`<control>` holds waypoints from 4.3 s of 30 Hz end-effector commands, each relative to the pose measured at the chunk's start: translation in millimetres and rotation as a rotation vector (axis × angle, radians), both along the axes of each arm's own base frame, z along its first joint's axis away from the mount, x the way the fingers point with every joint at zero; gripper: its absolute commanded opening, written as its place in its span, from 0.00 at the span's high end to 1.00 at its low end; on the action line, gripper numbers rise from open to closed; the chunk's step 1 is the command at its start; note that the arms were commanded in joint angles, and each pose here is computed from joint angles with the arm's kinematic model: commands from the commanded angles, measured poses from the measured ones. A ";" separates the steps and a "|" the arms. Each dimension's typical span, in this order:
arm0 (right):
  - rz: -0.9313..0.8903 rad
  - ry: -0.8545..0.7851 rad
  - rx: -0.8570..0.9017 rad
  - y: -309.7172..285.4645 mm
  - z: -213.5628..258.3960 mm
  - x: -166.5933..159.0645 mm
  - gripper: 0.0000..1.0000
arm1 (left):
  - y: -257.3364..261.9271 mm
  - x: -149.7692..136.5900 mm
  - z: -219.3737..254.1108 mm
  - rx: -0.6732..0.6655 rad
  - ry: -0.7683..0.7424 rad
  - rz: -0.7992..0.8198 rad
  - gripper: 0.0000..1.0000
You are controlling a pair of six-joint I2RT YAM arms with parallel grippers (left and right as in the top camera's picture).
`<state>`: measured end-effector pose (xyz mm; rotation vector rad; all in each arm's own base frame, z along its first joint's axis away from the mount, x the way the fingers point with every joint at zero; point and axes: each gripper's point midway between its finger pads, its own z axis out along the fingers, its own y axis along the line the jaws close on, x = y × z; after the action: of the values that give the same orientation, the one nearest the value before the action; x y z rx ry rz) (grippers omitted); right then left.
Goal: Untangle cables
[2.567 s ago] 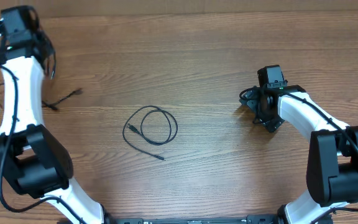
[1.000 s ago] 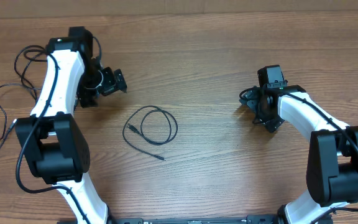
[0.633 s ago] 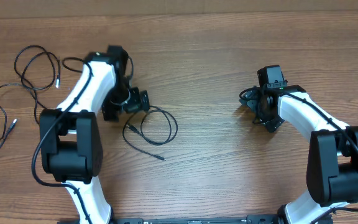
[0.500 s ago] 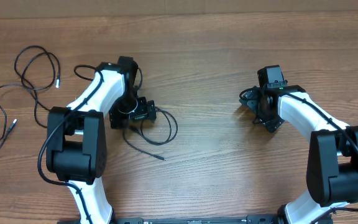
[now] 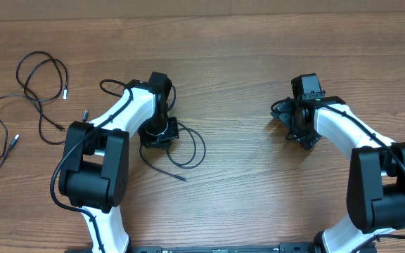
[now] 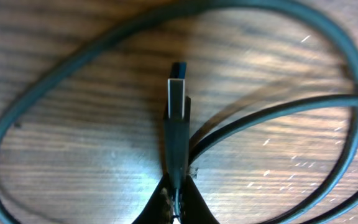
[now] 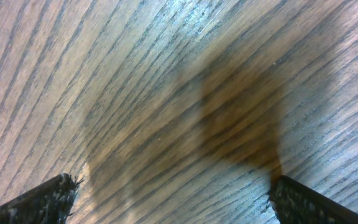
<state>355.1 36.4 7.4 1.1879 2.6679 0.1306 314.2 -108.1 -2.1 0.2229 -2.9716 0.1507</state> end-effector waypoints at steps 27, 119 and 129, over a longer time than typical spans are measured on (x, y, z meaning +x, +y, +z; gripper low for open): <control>0.003 0.020 0.033 6.4 -6.1 -5.4 0.00 | 9.3 -43.9 -31.6 0.096 0.110 0.075 0.96; 0.004 0.020 0.033 6.4 -6.1 -5.4 0.00 | -18.5 20.6 26.6 -0.184 -0.061 -0.263 0.18; 0.004 0.020 0.033 6.4 -6.1 -5.4 0.00 | -19.8 30.9 17.2 0.054 -0.122 -0.182 0.27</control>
<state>355.5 36.6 7.5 1.1868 2.6667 0.1324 345.2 -134.5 22.0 -0.0925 -3.0753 0.2232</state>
